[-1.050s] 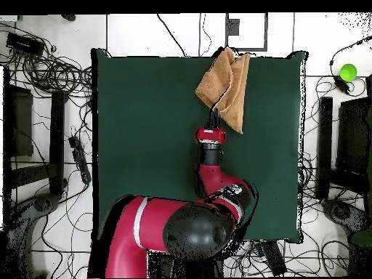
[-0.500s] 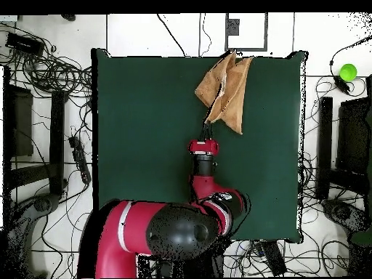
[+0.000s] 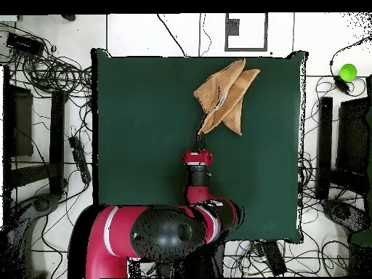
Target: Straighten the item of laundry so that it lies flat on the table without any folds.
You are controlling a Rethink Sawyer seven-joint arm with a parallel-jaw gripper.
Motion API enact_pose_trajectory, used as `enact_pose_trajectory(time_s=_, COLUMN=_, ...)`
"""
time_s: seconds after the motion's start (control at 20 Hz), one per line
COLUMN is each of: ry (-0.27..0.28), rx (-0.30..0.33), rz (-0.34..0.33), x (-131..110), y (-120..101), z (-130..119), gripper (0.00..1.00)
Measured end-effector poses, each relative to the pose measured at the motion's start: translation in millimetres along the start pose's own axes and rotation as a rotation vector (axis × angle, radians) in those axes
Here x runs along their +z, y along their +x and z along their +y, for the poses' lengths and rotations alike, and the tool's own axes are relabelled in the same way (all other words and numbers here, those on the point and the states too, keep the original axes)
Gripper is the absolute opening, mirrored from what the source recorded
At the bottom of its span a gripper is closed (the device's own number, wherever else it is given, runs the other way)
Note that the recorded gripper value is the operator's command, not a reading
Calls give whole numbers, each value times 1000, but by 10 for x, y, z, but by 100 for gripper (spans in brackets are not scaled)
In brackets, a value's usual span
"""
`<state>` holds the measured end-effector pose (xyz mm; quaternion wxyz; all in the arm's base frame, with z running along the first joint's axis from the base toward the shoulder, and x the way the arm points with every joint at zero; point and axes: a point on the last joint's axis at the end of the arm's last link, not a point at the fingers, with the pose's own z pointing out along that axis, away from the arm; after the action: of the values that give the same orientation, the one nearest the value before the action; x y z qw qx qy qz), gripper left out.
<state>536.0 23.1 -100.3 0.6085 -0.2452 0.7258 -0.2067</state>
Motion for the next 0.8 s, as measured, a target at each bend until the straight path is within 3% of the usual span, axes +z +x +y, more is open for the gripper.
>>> enact_pose_trajectory(time_s=0.55, ry=-64, rx=-25, rz=8, x=-402, y=-84, z=160, gripper=0)
enact_pose_trajectory(time_s=0.8, ry=-127, rx=-56, rz=19, x=-670, y=-279, z=156, gripper=0)
